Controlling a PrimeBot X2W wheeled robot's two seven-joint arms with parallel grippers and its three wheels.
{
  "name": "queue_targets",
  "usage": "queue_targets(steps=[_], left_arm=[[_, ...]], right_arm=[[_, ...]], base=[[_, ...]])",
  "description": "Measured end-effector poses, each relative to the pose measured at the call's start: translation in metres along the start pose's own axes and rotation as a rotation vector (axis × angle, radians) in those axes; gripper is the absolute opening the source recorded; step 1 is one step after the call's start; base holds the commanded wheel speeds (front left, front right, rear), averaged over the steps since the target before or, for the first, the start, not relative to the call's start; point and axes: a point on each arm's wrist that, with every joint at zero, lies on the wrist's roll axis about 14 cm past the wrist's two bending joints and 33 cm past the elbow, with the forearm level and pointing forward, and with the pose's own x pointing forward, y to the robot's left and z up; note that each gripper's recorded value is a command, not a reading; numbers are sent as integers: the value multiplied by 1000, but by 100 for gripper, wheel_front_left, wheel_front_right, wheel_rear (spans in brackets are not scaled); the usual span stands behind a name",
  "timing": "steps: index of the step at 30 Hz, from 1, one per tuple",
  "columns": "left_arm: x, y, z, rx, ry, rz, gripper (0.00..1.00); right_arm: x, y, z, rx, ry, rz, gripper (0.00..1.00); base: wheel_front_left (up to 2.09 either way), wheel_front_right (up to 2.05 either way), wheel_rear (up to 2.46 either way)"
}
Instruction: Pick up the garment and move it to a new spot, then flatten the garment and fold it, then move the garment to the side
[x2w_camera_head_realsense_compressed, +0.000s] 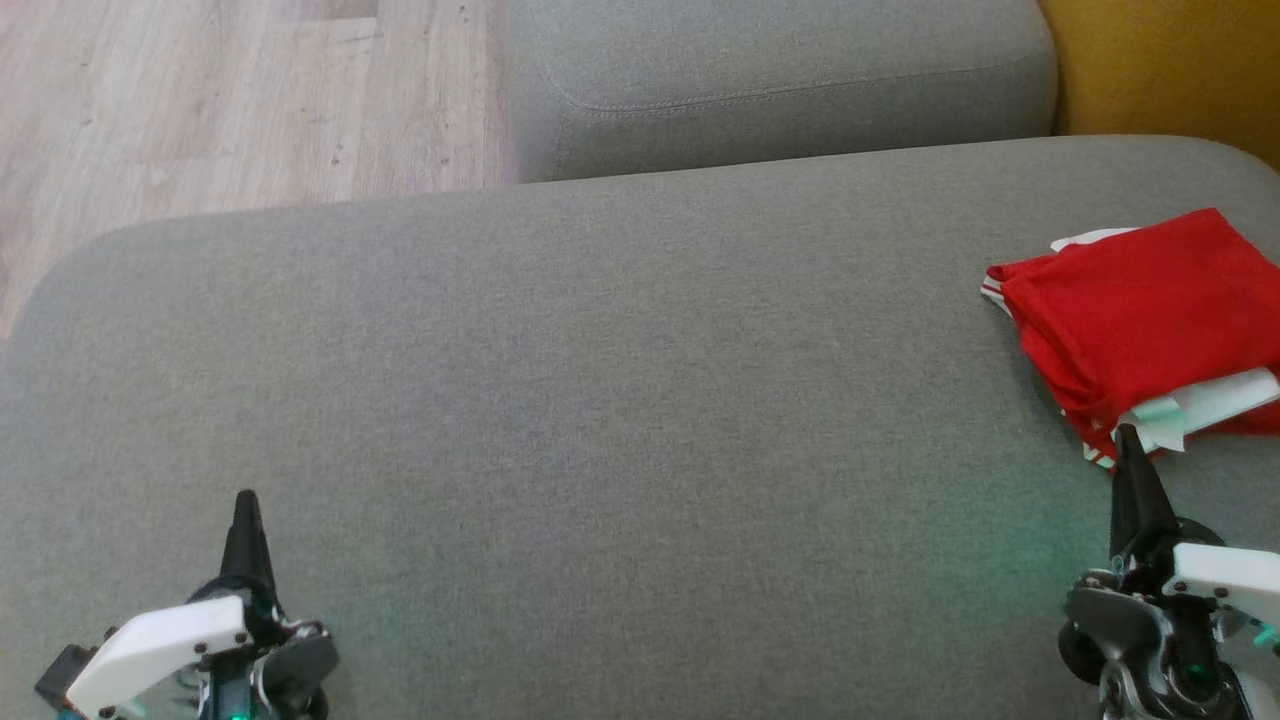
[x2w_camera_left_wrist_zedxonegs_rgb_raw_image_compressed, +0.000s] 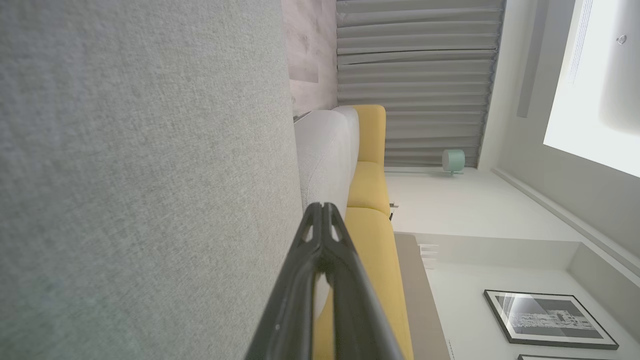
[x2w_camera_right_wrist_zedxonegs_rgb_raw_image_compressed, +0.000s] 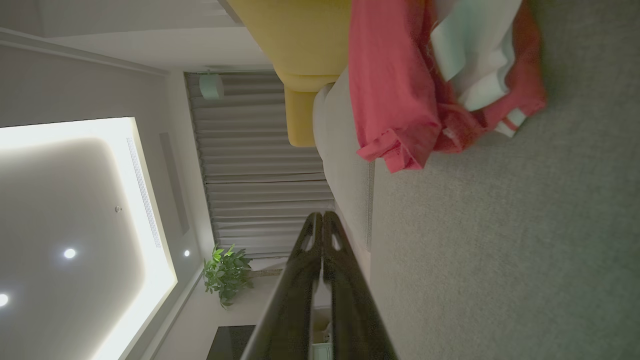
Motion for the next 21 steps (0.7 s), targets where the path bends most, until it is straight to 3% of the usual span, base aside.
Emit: queue_targets(steps=[21], left_arm=[[0,0,0,-1,0,0,0]], right_arm=[[0,0,0,0,1,0,0]], base=[[0,0,0]])
